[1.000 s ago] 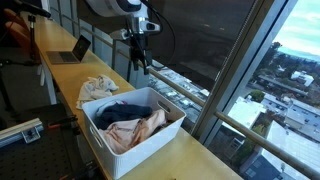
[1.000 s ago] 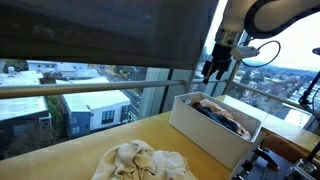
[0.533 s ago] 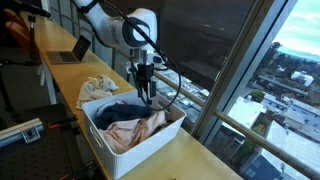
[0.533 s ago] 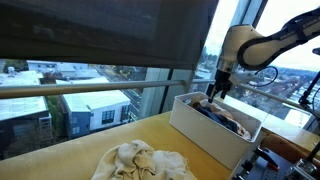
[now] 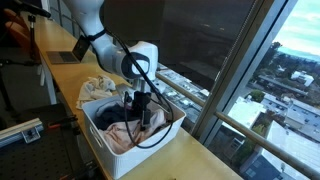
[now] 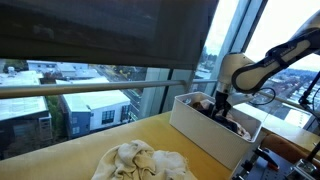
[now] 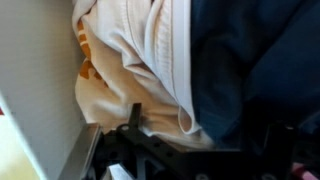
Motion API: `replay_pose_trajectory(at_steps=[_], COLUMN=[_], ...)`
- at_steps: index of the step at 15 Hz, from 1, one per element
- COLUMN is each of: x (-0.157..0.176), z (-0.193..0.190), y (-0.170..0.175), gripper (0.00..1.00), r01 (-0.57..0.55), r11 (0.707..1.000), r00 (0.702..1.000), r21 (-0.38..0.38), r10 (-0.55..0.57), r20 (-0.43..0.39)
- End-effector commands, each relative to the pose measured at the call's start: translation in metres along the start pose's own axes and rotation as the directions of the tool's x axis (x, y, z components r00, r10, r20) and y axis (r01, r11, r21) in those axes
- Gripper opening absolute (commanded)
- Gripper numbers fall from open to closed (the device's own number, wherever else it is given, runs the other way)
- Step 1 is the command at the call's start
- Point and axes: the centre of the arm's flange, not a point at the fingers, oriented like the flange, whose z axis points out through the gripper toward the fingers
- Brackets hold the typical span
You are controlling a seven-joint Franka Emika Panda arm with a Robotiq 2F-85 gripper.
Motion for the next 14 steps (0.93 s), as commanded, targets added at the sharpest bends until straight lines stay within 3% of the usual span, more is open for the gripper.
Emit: replay_pose_trajectory(at_steps=[1, 7, 8, 9, 14], x=[-0.003, -0.005, -0.006, -0.007, -0.010], z=[0.029, 0.038, 0.038, 0.035, 0.004], y=[0.011, 0.008, 0.007, 0.007, 0.008], gripper=[1.00, 0.97, 0.73, 0.72, 0.35], r01=[-0.024, -0.041, -0.043, -0.044, -0.049], r11=[0.999, 0.996, 0.996, 0.996, 0.994], r00=[0.999, 0.998, 0.998, 0.998, 0.998], r21=[0.035, 0.073, 0.076, 0.076, 0.097], r10=[0.023, 0.037, 0.038, 0.040, 0.044], r20=[0.025, 0.054, 0.057, 0.055, 0.055])
